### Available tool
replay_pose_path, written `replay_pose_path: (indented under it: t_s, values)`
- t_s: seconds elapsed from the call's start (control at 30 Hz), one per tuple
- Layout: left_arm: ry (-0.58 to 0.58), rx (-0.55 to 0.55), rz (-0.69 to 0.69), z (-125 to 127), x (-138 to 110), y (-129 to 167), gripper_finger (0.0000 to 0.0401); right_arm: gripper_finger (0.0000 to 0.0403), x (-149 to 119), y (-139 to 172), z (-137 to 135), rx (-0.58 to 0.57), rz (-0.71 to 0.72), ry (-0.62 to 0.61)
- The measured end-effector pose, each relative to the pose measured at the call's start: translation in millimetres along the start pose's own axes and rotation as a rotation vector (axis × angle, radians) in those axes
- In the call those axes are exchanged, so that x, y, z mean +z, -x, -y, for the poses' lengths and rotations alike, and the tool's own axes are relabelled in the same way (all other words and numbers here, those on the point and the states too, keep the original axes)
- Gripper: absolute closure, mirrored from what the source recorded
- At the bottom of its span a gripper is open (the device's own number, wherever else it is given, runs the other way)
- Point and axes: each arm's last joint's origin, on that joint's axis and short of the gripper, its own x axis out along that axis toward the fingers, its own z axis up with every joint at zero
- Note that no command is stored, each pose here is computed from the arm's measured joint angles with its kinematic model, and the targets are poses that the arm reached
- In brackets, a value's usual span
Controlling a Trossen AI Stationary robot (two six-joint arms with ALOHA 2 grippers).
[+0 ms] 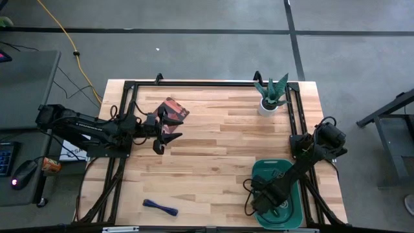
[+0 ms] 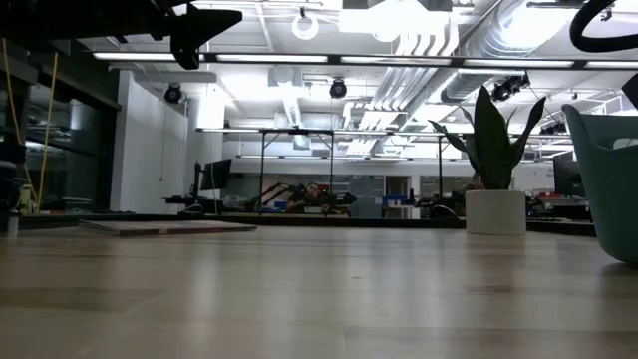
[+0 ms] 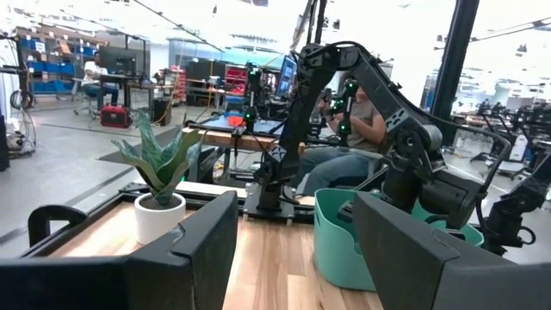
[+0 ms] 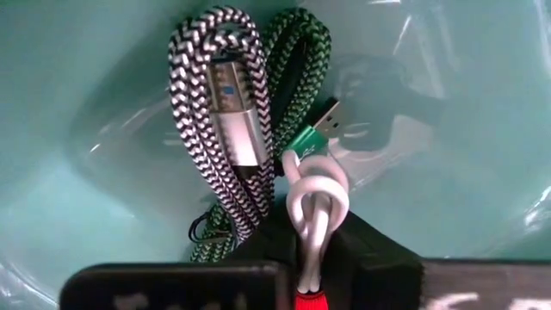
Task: Pick and place USB-C Cables
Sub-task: Put the white USB cable into the bin
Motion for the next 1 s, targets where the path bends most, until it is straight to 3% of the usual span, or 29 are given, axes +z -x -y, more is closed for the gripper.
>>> replay_pose_path:
  t_s: [0.53,0.87,1.0]
  values:
    - [0.0,0.016,0.001,-0.5,0.0,0.0,0.0192,0.0364,2.8,0.2,2.1,-0.013,-0.004,-0.011]
    - [0.007,0.016,0.002,-0.4,0.1,0.0,0.0192,0.0232,4.0,1.5,3.5,-0.008,-0.063,0.04]
    - [0.007,0.016,0.002,-0.4,0.0,0.0,0.0192,0.02,3.0,7.3,2.4,-0.017,-0.083,0.084]
